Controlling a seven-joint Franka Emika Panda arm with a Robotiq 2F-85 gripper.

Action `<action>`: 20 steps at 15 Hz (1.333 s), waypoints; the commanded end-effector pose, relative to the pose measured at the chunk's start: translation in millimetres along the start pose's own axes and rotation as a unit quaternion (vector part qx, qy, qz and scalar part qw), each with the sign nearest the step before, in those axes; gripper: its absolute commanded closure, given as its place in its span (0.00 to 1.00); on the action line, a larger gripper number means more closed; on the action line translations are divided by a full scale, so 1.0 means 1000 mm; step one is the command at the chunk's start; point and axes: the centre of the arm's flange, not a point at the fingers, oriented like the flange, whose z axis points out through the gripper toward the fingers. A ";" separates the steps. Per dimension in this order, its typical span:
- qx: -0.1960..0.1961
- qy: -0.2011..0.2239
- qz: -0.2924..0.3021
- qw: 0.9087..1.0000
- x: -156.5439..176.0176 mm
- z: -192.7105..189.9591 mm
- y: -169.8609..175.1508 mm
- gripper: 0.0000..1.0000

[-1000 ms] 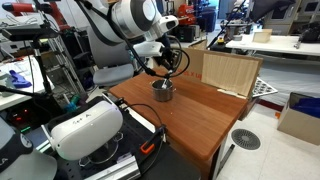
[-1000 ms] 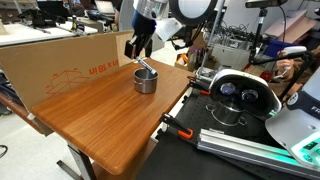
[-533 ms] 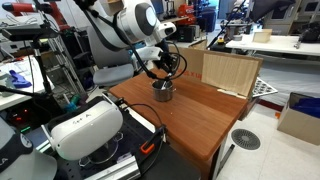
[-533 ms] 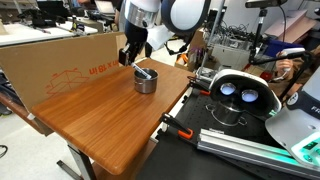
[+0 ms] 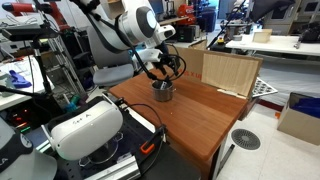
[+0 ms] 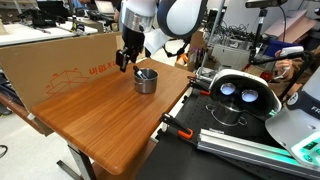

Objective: Put the marker in the pot

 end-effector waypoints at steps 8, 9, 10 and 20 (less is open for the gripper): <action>-0.009 -0.068 0.028 0.997 -0.008 -0.027 0.003 0.00; -0.008 -0.078 0.032 0.996 -0.010 -0.036 0.004 0.00; -0.006 -0.081 0.036 0.996 -0.011 -0.044 0.005 0.00; -0.005 -0.113 0.039 0.993 -0.012 -0.130 0.019 0.00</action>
